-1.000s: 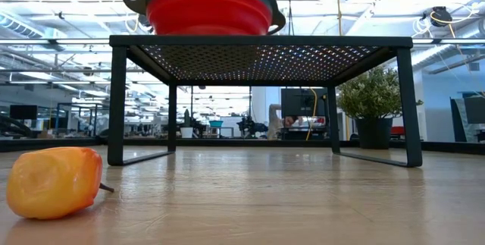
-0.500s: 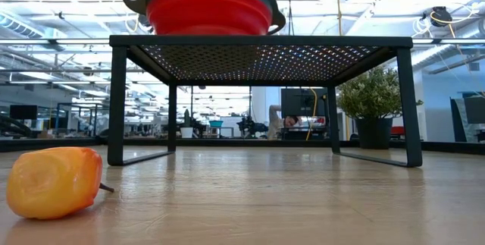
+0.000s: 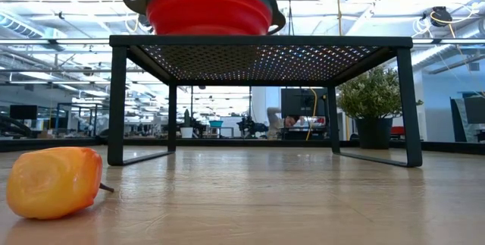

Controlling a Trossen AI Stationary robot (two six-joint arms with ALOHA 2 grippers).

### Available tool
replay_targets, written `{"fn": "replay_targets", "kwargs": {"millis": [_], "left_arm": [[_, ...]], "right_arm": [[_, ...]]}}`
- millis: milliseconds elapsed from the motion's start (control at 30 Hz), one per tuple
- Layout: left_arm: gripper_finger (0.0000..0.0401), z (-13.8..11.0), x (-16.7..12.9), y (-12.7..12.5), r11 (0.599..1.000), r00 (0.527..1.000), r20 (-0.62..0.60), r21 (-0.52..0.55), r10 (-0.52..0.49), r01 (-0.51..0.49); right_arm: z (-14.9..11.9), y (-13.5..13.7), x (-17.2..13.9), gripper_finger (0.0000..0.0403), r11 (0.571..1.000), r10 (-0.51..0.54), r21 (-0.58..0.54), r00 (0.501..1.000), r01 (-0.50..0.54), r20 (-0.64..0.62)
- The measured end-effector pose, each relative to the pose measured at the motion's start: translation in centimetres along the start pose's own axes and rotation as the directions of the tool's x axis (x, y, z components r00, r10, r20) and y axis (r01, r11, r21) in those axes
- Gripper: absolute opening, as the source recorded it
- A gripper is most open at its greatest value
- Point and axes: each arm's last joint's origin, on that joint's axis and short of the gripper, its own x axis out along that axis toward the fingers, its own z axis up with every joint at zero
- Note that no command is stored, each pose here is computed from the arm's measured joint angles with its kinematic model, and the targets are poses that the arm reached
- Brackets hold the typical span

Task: Pick & Place Fruit
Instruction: Put the orange pear into the red strainer bowl on the shelf

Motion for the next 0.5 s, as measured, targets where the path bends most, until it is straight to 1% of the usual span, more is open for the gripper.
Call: {"fn": "replay_targets", "kwargs": {"millis": [67,200,267,333,367,400,433,500], "left_arm": [[0.0108,0.0,0.0,0.0,1.000,1.000,0.007,0.003,-0.011,0.011],[0.0108,0.0,0.0,0.0,1.000,1.000,0.004,-0.010,-0.001,0.001],[0.0108,0.0,0.0,0.2,0.998,0.999,-0.016,-0.048,0.045,-0.046],[0.0108,-0.2,0.0,0.6,0.981,0.989,-0.062,-0.128,0.137,-0.144],[0.0108,-0.4,0.0,0.9,0.960,0.976,-0.092,-0.181,0.198,-0.212],[0.0108,-0.5,-0.1,1.2,0.925,0.953,-0.130,-0.238,0.272,-0.297],[0.0108,-0.7,-0.1,1.5,0.874,0.921,-0.172,-0.294,0.350,-0.387],[0.0108,-1.2,-0.3,2.0,0.747,0.833,-0.260,-0.369,0.489,-0.553]], "right_arm": [[-0.1,0.0,0.0,0.0004,1.000,0.000,0.000,1.000,0.000,-0.003],[0.1,0.0,0.0,0.0004,1.000,-0.001,-0.001,1.000,0.001,0.015],[0.3,0.0,0.0,0.0004,1.000,-0.002,-0.009,0.999,0.002,0.037],[0.5,0.0,0.0,0.0004,1.000,-0.003,-0.031,0.998,0.005,0.061],[0.6,0.0,0.0,0.0004,0.999,-0.003,-0.043,0.998,0.006,0.066],[0.6,0.0,0.0,0.0004,0.999,-0.003,-0.050,0.998,0.007,0.067],[0.6,0.0,0.0,0.0004,0.999,-0.003,-0.053,0.998,0.007,0.068],[0.6,0.0,0.0,0.0004,0.998,-0.003,-0.055,0.998,0.007,0.068]]}}
